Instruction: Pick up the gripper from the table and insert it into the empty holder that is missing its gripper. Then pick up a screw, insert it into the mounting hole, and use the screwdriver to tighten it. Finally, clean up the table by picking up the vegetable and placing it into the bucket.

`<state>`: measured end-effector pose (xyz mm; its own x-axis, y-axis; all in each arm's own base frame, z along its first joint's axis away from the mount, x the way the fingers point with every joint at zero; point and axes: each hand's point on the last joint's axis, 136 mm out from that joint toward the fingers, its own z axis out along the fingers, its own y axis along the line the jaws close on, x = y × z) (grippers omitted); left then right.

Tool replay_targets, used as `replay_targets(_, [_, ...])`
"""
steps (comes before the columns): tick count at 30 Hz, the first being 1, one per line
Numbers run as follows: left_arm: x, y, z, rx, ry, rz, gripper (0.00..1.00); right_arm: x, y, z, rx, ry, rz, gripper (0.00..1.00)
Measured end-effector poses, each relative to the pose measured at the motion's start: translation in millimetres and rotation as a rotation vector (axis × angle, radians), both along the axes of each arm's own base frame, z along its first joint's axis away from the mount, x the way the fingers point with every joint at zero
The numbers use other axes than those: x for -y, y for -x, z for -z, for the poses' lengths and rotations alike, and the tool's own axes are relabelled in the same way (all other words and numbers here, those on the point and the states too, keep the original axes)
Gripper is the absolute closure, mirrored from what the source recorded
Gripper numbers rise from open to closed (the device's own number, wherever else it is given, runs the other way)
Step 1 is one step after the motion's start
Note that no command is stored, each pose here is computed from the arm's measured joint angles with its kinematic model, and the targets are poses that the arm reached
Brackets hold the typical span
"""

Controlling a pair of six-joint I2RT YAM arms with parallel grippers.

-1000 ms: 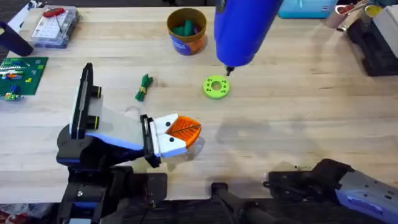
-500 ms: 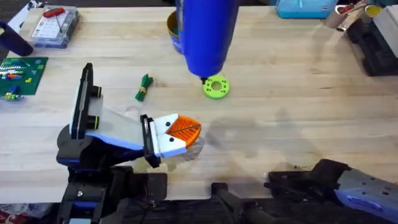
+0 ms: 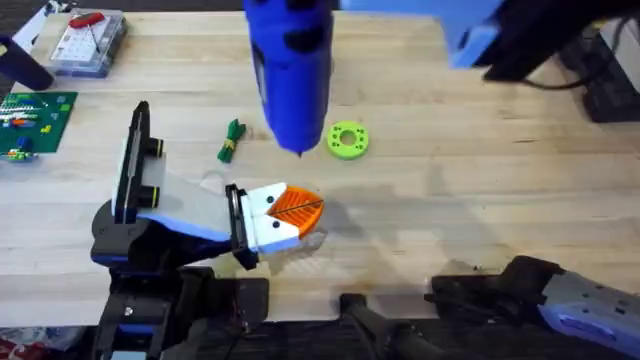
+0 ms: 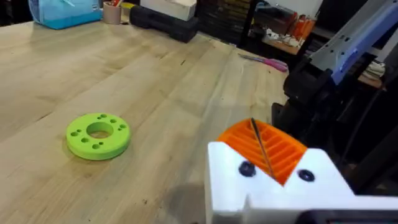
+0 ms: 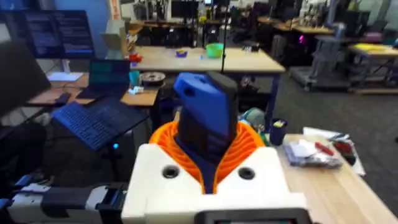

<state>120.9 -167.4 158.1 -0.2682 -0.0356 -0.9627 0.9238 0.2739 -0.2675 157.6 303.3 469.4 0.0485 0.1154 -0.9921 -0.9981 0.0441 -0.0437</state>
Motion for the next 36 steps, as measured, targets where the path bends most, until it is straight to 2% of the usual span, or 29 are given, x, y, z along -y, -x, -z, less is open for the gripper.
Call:
replay_targets(9, [0.0, 0.0, 0.0, 0.000, 0.000, 0.000, 0.982, -31.4, 12.0, 24.6, -0.021, 0.051, -0.099, 0.949])
replay_targets(20, [0.0, 0.0, 0.0, 0.000, 0.000, 0.000, 0.982, -45.2, 4.4, 42.7, 0.015, 0.087, -0.116, 0.949])
replay_targets(27, [0.0, 0.0, 0.0, 0.000, 0.000, 0.000, 0.982, -52.9, -2.5, 44.7, 0.042, 0.052, -0.118, 0.952])
replay_targets(36, [0.0, 0.0, 0.0, 0.000, 0.000, 0.000, 0.982, -51.5, -10.9, 65.8, 0.001, 0.002, -0.110, 0.951])
